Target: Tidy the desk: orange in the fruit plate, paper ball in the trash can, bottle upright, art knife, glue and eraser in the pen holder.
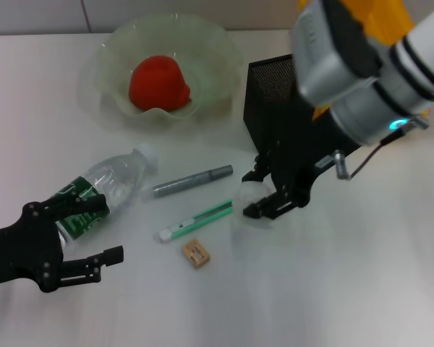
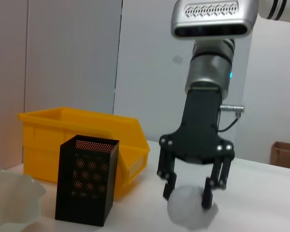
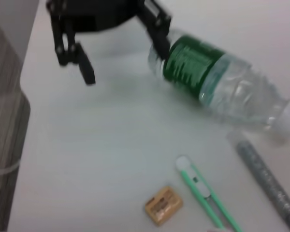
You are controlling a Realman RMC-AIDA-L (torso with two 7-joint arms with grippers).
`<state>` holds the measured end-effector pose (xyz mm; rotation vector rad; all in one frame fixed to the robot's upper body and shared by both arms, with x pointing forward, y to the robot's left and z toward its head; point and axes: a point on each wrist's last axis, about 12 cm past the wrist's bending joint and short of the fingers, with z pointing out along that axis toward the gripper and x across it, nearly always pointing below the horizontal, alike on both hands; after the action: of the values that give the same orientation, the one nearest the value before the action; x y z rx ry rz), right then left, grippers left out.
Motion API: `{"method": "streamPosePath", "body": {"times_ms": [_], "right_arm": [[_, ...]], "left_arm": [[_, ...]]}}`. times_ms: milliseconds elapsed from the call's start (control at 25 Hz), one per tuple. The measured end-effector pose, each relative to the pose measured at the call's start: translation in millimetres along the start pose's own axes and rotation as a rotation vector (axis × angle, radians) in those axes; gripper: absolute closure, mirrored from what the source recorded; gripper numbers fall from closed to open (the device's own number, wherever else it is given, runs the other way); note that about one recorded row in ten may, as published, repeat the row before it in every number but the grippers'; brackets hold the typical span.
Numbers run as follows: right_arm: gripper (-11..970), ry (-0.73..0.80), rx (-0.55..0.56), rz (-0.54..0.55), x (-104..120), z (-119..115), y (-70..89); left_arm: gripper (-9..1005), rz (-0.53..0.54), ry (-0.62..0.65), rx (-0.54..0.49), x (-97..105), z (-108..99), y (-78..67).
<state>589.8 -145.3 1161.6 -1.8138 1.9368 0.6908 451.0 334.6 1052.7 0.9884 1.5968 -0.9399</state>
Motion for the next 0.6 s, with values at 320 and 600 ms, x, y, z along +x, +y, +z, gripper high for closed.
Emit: {"method": "streamPosePath", "body": {"times_ms": [320,600], "right_arm": [[457,-0.339,0.041,0.057,42.1,-24.7,9.8],[458,-0.758,0.145,0.053,99.7,-21.1,38.1]], "left_arm": [[221,0.000,-0.005,0.004,-0.7,1.7,-0.2],[224,0.004,-0.019,0.012,-3.5,4.4,1.0]]}}
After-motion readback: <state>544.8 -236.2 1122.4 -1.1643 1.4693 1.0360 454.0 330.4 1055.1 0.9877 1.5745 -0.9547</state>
